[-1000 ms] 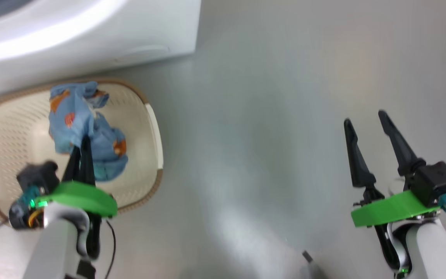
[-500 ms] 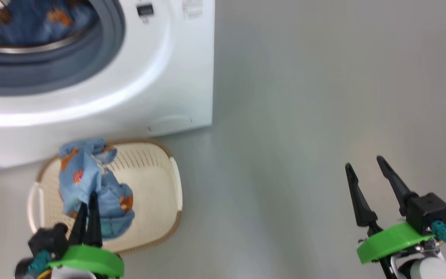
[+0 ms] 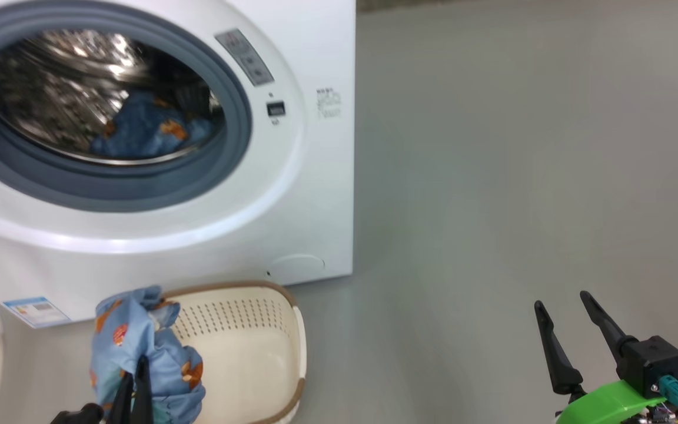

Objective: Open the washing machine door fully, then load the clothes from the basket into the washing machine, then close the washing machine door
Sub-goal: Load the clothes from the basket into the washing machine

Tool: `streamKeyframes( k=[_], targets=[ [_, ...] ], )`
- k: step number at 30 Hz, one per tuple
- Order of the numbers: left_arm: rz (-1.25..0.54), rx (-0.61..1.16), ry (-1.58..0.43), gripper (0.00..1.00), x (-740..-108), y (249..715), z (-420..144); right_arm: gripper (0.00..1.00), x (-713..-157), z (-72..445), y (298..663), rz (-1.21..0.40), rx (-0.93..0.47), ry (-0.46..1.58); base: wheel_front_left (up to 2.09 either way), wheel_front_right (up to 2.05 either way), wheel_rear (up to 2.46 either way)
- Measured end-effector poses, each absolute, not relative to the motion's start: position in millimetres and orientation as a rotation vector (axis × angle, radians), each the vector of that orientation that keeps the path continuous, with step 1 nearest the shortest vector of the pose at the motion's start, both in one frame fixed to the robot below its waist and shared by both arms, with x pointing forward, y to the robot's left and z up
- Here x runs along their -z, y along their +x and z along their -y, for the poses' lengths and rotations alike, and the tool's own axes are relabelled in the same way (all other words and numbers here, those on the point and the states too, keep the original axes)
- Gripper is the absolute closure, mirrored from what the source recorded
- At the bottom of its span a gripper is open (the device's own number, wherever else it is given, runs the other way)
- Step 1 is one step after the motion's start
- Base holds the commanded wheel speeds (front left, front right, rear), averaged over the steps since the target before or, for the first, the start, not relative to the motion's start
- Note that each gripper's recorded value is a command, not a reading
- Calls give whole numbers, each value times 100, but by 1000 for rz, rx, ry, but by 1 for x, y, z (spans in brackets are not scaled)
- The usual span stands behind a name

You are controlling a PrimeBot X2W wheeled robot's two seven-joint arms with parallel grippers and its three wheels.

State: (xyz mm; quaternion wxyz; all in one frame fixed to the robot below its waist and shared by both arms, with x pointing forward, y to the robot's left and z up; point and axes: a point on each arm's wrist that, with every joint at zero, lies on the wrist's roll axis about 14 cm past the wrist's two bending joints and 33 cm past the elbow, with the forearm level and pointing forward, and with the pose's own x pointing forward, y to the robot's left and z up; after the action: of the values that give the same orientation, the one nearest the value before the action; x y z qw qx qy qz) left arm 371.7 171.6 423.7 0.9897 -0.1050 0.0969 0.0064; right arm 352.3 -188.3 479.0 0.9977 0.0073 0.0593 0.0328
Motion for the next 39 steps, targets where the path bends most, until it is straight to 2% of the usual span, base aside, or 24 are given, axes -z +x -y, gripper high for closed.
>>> streamKeyframes(
  k=[7, 24, 33, 39],
  targets=[
    [-117, -65, -224, 100, -453, 354, -192, 0, -497, 176, 343, -63, -98, 21, 0, 0, 0],
    [-108, -100, -240, 100, -457, 342, -202, 0, -500, 164, 346, -60, -126, 34, 0, 0, 0],
    [-144, -85, -245, 100, -449, 348, -196, 0, -494, 166, 348, -80, -120, 44, 0, 0, 0],
    [-139, -67, -245, 100, -453, 374, -193, 0, -486, 169, 352, -104, -108, 47, 0, 0, 0]
  ],
)
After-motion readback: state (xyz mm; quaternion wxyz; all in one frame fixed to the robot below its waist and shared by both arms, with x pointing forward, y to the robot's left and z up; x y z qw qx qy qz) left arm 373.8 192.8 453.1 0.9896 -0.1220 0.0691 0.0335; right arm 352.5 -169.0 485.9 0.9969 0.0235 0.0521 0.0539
